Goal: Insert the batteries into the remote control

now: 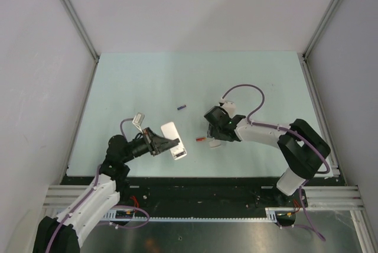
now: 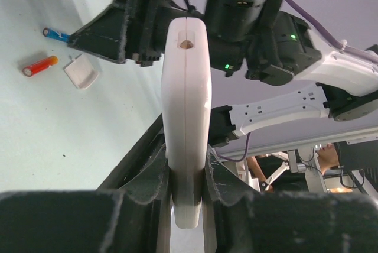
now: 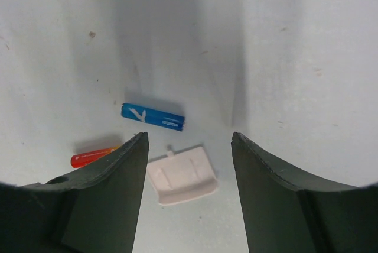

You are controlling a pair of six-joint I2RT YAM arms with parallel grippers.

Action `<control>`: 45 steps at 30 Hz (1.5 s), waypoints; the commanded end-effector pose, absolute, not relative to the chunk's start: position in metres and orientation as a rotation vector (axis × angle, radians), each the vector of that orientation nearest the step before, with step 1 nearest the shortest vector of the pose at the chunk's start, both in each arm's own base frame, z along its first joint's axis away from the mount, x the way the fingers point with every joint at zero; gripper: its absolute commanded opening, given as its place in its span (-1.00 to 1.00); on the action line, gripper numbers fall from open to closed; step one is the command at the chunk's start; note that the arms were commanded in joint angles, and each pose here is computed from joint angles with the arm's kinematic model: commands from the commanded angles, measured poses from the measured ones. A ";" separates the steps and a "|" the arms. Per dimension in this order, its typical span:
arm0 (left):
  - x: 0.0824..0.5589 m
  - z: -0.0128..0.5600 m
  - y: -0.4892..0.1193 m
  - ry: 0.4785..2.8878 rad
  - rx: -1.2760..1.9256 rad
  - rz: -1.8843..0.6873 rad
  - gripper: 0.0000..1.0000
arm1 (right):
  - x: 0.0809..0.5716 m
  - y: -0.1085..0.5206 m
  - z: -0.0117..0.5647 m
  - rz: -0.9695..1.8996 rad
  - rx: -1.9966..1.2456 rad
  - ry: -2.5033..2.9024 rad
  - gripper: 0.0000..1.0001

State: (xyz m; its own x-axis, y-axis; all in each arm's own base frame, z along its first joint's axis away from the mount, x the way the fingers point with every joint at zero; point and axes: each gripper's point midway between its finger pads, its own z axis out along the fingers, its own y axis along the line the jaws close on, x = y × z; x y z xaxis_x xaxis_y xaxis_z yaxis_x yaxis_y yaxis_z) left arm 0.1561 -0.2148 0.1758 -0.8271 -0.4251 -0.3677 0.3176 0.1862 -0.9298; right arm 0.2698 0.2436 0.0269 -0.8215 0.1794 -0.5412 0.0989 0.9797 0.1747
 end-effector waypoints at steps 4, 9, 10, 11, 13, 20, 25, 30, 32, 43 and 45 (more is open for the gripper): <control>0.170 0.185 -0.211 1.840 -0.156 -1.664 -1.00 | 0.281 0.217 0.074 0.148 0.218 2.380 0.27; 0.178 0.194 -0.209 1.799 -0.171 -1.635 -1.00 | 0.284 0.229 0.079 0.215 0.188 2.369 0.29; 0.179 0.196 -0.208 1.791 -0.179 -1.631 -1.00 | 0.284 0.230 0.077 0.221 0.189 2.374 0.29; 0.181 0.197 -0.207 1.781 -0.192 -1.624 -1.00 | 0.285 0.234 0.075 0.233 0.189 2.376 0.29; 0.181 0.197 -0.206 1.778 -0.192 -1.620 -1.00 | 0.283 0.238 0.067 0.248 0.206 2.398 0.30; 0.175 0.203 -0.207 1.740 -0.086 -1.600 -1.00 | 0.283 0.237 0.057 0.222 0.273 2.407 0.31; 0.172 0.201 -0.208 1.737 -0.058 -1.591 -1.00 | 0.284 0.245 0.062 0.281 0.278 2.404 0.35; 0.175 0.186 -0.206 1.763 -0.089 -1.565 -1.00 | 0.286 0.254 0.057 0.342 0.283 2.445 0.39; 0.176 0.180 -0.204 1.766 -0.126 -1.560 -1.00 | 0.287 0.256 0.057 0.337 0.282 2.452 0.40; 0.165 0.187 -0.210 1.732 -0.058 -1.574 -1.00 | 0.298 0.276 0.054 0.279 0.247 2.480 0.43; 0.163 0.187 -0.211 1.732 -0.052 -1.579 -1.00 | 0.298 0.277 0.048 0.241 0.240 2.489 0.41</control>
State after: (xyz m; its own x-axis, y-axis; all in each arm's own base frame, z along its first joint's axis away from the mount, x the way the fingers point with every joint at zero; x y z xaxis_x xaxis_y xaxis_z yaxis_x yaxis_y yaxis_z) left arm 0.1646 -0.2099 0.1739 -0.7351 -0.5052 -0.4521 0.3859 0.2365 -0.8917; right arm 0.2936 0.2704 0.0469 -0.7988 0.2345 -0.5540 0.1038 0.9608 0.2571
